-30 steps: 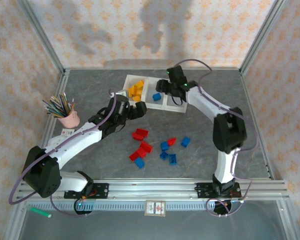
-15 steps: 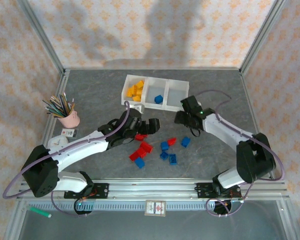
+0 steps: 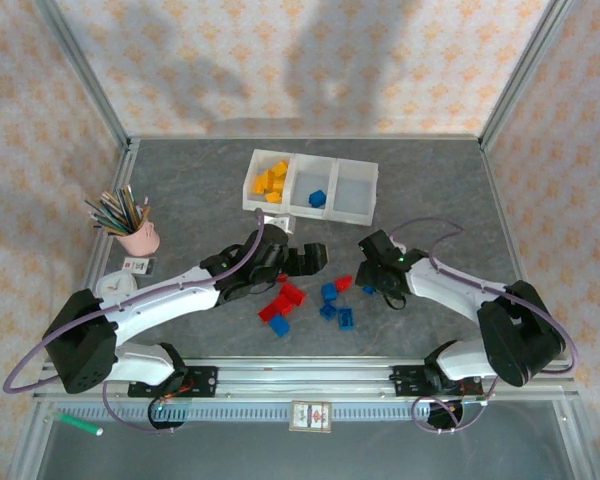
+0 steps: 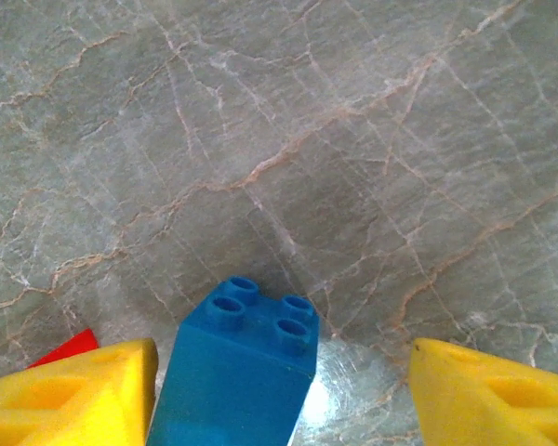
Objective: Sort the legos into containers by color
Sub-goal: Pick up the lego from the bottom-center of the table, then place the lego in the container.
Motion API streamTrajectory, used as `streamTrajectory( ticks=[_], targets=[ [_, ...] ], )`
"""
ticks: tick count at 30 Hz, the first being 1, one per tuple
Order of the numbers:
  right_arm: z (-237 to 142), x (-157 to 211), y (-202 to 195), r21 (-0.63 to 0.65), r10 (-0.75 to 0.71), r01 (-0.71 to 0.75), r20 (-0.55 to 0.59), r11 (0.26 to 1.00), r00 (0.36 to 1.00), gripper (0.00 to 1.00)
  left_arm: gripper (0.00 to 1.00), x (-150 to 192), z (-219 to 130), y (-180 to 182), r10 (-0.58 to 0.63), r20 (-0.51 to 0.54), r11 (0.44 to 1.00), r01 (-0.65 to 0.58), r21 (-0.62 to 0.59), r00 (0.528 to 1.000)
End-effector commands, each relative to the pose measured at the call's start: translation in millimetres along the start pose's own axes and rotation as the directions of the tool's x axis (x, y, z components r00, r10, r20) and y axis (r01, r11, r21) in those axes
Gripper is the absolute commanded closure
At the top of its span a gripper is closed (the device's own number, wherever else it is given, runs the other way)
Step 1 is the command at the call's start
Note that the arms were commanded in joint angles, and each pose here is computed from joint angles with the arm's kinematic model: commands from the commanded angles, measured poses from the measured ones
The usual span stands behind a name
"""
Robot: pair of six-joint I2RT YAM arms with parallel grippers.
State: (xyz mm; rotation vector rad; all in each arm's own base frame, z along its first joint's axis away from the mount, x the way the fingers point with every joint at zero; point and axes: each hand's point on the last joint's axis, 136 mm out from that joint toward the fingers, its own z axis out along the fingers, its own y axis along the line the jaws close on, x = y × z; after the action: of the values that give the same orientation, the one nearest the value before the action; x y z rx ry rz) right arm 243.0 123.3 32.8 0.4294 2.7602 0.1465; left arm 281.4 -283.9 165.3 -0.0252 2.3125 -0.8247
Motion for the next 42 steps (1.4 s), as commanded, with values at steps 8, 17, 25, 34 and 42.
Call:
streamTrajectory(
  ticks=[8, 17, 25, 34, 42],
  targets=[
    [13, -7, 10, -0.01, -0.024, 0.024, 0.028, 1.0, 0.999, 0.55, 0.01, 6, 8, 6, -0.005, -0.002, 1.0, 0.005, -0.017, 1.0],
    [-9, -24, 21, -0.031, -0.056, 0.058, 0.072, 0.998, 0.996, 0.7, 0.01, -1, 2, 4, 0.006, 0.024, 1.0, -0.005, -0.013, 1.0],
    [-44, -81, 78, -0.127, -0.11, 0.137, 0.195, 0.982, 0.975, 0.69, 0.01, -37, -20, 25, -0.001, 0.134, 0.996, 0.013, -0.088, 0.991],
    [-43, -166, 184, -0.223, -0.157, 0.232, 0.309, 0.947, 0.938, 0.68, 0.01, -83, -39, 69, -0.039, 0.246, 0.982, 0.083, -0.17, 0.969],
    [-1, -225, 229, -0.144, -0.196, 0.262, 0.362, 0.954, 0.911, 0.68, 0.01, -104, -38, 91, -0.067, 0.293, 0.97, 0.131, -0.205, 0.954]
  ],
)
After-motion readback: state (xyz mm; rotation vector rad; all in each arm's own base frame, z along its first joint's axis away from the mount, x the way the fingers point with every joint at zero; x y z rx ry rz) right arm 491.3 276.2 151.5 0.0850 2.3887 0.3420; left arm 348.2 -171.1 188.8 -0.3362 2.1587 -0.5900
